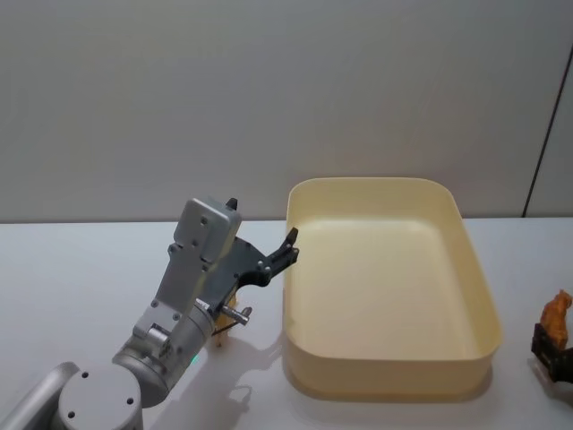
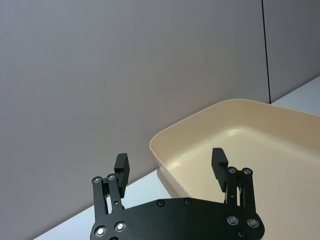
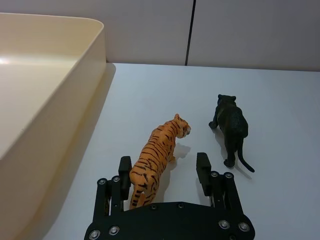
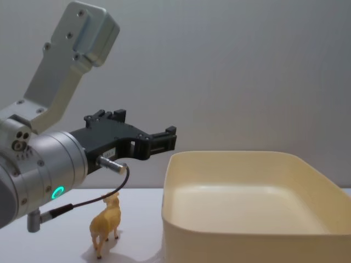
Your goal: Pick up the toy alternately with two hands and place it into the central storage box.
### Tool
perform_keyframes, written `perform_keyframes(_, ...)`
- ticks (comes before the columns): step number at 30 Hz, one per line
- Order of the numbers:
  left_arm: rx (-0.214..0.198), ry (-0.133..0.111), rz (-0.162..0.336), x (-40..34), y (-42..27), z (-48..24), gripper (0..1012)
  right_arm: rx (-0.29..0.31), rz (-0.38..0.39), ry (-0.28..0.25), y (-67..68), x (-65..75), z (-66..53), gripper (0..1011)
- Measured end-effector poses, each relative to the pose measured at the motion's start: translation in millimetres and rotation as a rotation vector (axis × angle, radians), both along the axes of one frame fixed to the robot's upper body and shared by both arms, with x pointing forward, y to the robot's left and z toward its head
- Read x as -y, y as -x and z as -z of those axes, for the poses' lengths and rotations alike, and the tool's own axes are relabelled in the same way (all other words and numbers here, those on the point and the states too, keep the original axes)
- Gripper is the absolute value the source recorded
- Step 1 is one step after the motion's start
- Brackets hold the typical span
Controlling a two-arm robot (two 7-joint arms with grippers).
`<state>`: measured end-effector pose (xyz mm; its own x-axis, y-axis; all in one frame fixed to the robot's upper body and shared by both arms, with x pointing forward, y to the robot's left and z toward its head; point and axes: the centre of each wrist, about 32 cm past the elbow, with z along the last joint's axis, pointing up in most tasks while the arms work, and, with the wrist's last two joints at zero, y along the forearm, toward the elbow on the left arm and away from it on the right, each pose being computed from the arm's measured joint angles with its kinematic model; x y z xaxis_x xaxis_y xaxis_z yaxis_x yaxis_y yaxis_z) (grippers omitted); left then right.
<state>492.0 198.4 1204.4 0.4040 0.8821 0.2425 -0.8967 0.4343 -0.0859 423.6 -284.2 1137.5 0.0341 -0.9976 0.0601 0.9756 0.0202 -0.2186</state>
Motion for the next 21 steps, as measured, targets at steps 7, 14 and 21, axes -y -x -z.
perform_keyframes(7, 0.000, 0.000, 0.000, 0.0, 0.0, 0.0, 1002, -0.001, 0.006, 0.008, -0.5, -0.3, 2.4, 590)
perform_keyframes(14, 0.000, 0.000, 0.000, 0.0, 0.0, 0.0, 1002, -0.002, 0.009, 0.011, -0.7, -0.4, 3.5, 391)
perform_keyframes(21, 0.000, 0.000, 0.000, 0.0, 0.0, 0.0, 1001, 0.000, 0.007, 0.009, -0.8, -1.6, 3.1, 306)
